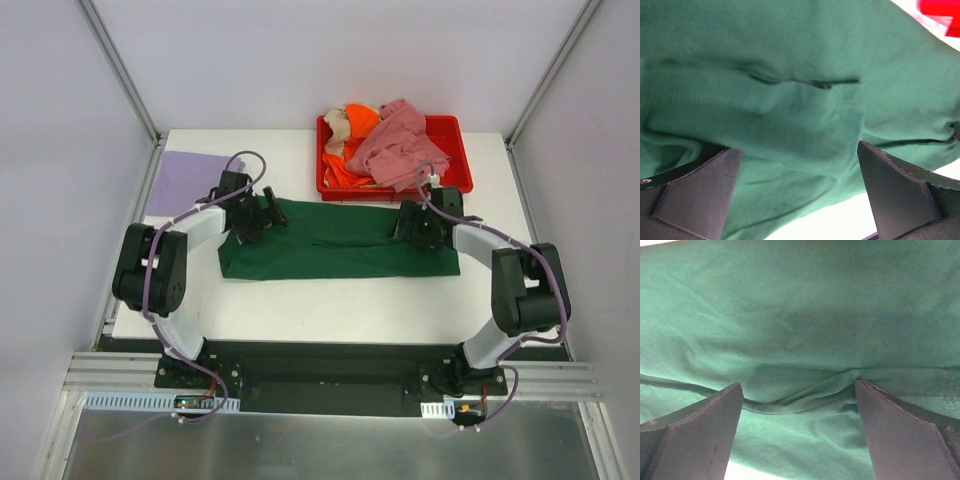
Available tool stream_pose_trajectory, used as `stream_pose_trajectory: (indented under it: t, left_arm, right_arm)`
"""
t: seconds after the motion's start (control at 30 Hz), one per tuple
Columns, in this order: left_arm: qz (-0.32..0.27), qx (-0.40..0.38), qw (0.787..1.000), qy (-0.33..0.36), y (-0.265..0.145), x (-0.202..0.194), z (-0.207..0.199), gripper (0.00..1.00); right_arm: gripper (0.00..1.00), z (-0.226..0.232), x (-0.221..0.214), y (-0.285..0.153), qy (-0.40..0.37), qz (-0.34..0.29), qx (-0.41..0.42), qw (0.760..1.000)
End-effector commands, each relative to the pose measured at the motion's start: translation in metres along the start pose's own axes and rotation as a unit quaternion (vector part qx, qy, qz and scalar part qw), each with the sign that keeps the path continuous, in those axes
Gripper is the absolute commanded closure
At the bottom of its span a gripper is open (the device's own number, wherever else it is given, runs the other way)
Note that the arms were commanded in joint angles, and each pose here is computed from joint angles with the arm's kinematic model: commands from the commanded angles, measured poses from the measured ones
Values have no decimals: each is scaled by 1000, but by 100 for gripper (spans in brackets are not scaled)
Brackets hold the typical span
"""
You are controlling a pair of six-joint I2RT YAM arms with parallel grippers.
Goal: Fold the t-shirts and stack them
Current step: Rotate the tshirt 60 degrees
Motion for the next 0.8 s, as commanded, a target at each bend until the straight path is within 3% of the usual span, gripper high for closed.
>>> stream_pose_trajectory:
  t: [0.0, 0.3, 0.43, 0.53, 0.77]
  left_arm:
    - [20, 5, 1000, 0, 17, 3, -2, 1]
    - [19, 12, 1000, 9, 34, 17, -3, 1]
    - [15, 7, 1000, 25, 45, 33, -10, 1]
    - [4, 8, 999, 40, 52, 47, -13, 1]
    - [17, -26, 998, 47, 84, 70, -31, 1]
  right_arm:
    - [4, -6, -17, 0, 28, 25, -13, 999]
    - [4, 2, -102, -48, 45, 87, 18, 995]
    - [4, 10, -162, -69, 28, 135, 9, 990]
    - [4, 30, -194, -83, 43, 159, 52, 985]
    - [4, 78, -219, -102, -5, 172, 124, 977]
Point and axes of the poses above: each gripper's point midway between its finger pads, its own y axis out along the fingers, its own z axis along the line the jaws close on, x = y × z, the point moved 3 cm from there along -y, back along the fingers, and after that the axes turned 4 degrees about y, right-handed, at the moved point
